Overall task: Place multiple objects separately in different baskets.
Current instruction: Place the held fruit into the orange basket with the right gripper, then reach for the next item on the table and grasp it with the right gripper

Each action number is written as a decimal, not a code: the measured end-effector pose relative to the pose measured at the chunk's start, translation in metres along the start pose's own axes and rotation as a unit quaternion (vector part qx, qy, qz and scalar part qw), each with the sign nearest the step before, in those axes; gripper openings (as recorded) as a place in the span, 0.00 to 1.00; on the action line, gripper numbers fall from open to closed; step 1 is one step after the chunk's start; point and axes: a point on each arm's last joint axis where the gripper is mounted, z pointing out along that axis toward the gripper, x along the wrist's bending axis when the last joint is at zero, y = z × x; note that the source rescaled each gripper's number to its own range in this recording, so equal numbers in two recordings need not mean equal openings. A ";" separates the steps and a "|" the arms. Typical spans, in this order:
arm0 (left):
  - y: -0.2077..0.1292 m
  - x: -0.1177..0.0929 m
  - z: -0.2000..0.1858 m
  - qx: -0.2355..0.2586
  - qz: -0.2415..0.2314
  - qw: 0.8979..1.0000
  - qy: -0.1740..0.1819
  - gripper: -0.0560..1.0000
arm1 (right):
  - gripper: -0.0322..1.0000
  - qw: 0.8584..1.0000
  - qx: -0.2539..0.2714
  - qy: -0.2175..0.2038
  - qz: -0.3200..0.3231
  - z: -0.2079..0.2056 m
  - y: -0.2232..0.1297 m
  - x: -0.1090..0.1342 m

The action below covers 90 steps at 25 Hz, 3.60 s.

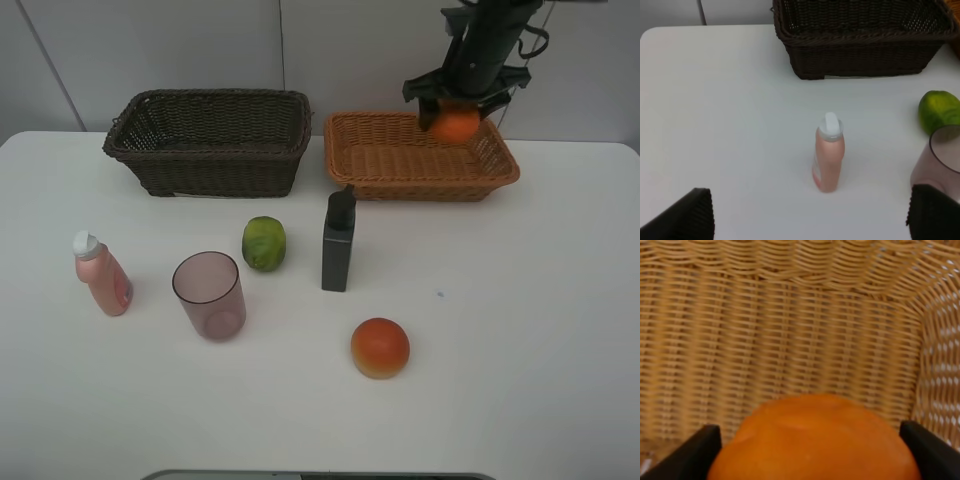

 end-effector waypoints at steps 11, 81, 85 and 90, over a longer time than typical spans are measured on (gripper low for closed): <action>0.000 0.000 0.000 0.000 0.000 1.000 0.000 0.99 | 0.56 0.999 -0.040 0.008 -0.006 0.053 0.006 0.005; 0.000 0.000 0.000 0.000 0.000 1.000 0.000 0.99 | 1.00 0.964 0.018 0.094 -0.247 -0.106 -0.233 0.093; 0.000 0.000 0.000 0.000 0.000 1.000 0.000 0.99 | 1.00 0.942 0.033 0.096 -0.321 -0.090 -0.239 0.110; 0.000 0.000 0.000 0.000 0.000 1.000 0.000 0.99 | 1.00 0.886 0.046 0.100 -0.450 -0.074 -0.246 0.121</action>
